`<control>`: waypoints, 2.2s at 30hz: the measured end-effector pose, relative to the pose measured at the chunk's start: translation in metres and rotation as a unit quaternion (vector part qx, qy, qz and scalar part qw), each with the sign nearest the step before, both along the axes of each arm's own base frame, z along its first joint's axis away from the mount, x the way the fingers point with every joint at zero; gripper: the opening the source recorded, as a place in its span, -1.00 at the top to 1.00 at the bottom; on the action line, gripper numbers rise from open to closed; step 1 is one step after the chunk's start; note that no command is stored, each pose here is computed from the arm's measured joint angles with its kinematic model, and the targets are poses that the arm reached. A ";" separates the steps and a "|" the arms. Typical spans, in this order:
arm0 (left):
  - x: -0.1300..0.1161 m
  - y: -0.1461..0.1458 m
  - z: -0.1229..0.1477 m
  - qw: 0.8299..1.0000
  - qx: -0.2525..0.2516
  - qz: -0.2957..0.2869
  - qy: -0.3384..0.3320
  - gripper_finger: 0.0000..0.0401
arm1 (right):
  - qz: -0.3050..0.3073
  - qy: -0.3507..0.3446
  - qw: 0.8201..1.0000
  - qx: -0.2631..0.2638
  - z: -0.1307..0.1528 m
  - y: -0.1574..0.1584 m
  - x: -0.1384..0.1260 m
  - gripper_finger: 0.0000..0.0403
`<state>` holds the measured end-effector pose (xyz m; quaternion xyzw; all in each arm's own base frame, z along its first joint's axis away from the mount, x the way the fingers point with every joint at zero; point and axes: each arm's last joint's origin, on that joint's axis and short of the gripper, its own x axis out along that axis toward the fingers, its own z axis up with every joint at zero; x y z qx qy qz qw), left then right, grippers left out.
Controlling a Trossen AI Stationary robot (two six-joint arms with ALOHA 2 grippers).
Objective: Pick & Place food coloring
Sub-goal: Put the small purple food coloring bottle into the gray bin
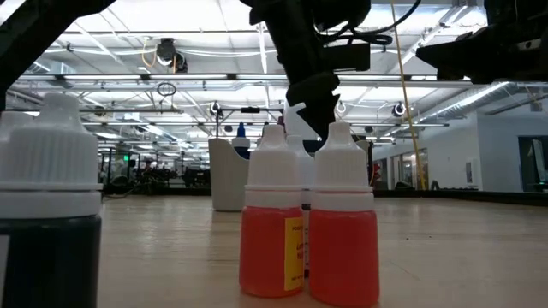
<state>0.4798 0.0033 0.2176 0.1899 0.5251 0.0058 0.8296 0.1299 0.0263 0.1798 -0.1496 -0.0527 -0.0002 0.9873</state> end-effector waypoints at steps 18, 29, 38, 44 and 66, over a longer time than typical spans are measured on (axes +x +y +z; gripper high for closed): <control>-0.001 0.018 -0.006 1.000 0.003 0.025 0.000 0.64 | 0.003 0.005 1.000 0.030 -0.001 0.000 0.000 1.00; -0.002 0.020 -0.023 1.000 -0.011 0.027 -0.006 0.64 | 0.004 0.004 0.999 0.038 -0.001 0.000 0.000 1.00; -0.002 0.022 -0.031 1.000 -0.019 0.019 -0.012 0.64 | 0.004 0.005 0.999 0.038 -0.001 0.000 0.000 1.00; -0.001 0.023 -0.031 0.999 -0.041 0.008 -0.014 0.64 | 0.004 0.005 0.999 0.037 -0.001 0.000 0.000 1.00; 0.004 0.029 -0.051 0.999 -0.049 0.010 -0.005 0.64 | 0.004 0.004 0.999 0.037 -0.001 0.000 0.000 1.00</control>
